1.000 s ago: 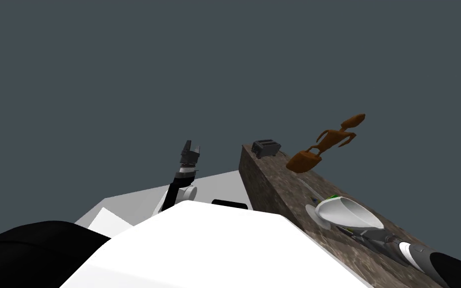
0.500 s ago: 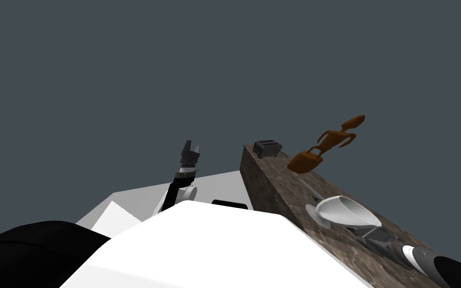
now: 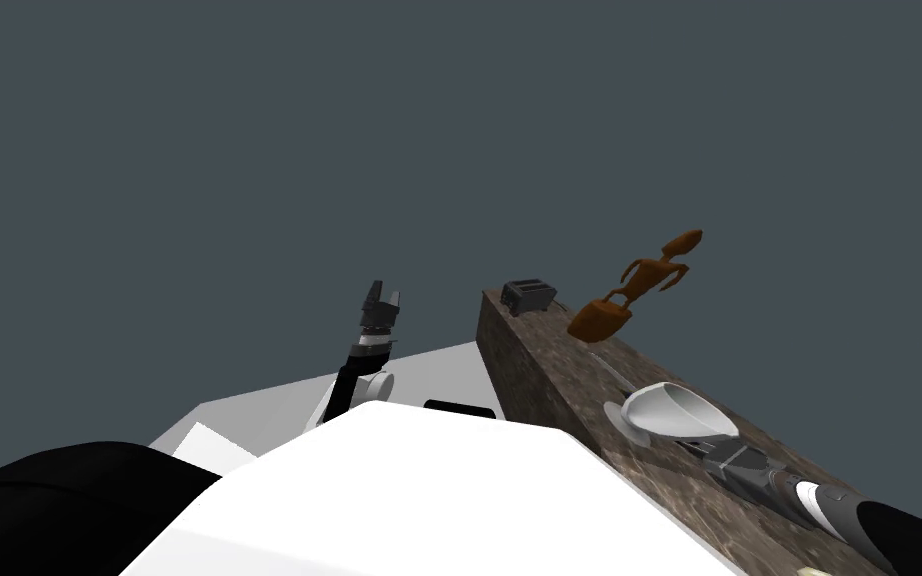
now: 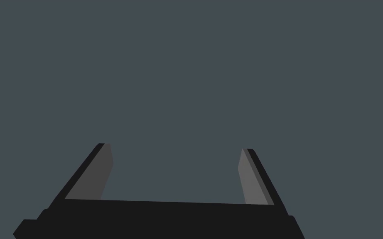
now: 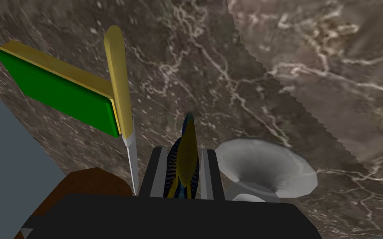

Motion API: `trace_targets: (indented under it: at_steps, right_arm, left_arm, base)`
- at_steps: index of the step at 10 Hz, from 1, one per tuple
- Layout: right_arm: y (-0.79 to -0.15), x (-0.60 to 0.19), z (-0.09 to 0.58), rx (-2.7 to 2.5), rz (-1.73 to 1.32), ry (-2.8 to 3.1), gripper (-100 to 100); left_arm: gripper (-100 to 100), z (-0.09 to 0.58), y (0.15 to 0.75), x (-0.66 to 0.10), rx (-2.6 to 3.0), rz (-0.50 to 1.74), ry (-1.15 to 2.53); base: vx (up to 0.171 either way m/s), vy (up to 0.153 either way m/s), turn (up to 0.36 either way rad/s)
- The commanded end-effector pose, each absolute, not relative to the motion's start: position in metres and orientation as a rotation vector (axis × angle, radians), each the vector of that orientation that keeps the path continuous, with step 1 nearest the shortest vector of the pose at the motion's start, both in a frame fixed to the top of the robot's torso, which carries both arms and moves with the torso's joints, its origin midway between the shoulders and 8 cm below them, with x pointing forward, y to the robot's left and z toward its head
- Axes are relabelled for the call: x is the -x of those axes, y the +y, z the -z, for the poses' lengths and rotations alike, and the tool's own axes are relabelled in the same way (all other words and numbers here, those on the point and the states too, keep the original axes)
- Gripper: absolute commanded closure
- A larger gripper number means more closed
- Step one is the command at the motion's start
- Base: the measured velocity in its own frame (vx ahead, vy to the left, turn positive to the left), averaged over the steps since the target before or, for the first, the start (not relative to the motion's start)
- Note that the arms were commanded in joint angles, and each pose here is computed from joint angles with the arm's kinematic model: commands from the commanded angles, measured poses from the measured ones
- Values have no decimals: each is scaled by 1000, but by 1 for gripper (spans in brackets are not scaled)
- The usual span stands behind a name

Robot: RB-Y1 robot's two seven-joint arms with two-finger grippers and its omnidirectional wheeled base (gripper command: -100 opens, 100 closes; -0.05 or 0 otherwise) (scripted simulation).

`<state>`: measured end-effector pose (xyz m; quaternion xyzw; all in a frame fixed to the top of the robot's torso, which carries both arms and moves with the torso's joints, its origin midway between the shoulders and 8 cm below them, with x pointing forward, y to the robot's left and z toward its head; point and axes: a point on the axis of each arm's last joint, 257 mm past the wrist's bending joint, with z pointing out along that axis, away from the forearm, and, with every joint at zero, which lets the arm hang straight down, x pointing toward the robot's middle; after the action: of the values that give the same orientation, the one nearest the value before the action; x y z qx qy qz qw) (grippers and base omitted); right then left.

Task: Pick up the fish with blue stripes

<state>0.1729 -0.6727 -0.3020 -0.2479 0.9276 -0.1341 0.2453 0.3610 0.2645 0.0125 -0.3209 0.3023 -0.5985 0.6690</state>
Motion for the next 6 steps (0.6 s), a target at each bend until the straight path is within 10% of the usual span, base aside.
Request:
trace_targets:
  at_steps: [1, 5, 6]
  right_arm:
    - [-665, -182, 297, 736, 349, 2512, 100]
    - [-654, -195, 290, 808, 329, 2488, 100]
    - [-654, -195, 290, 811, 327, 2487, 0]
  left_arm:
    - [0, -12, 265, -361, 723, 1349, 682]
    - [0, -12, 265, -361, 723, 1349, 682]
    - [0, -13, 264, -361, 723, 1350, 682]
  base:
    - [123, 13, -352]
    - [91, 12, -211]
    - [7, 2, 9]
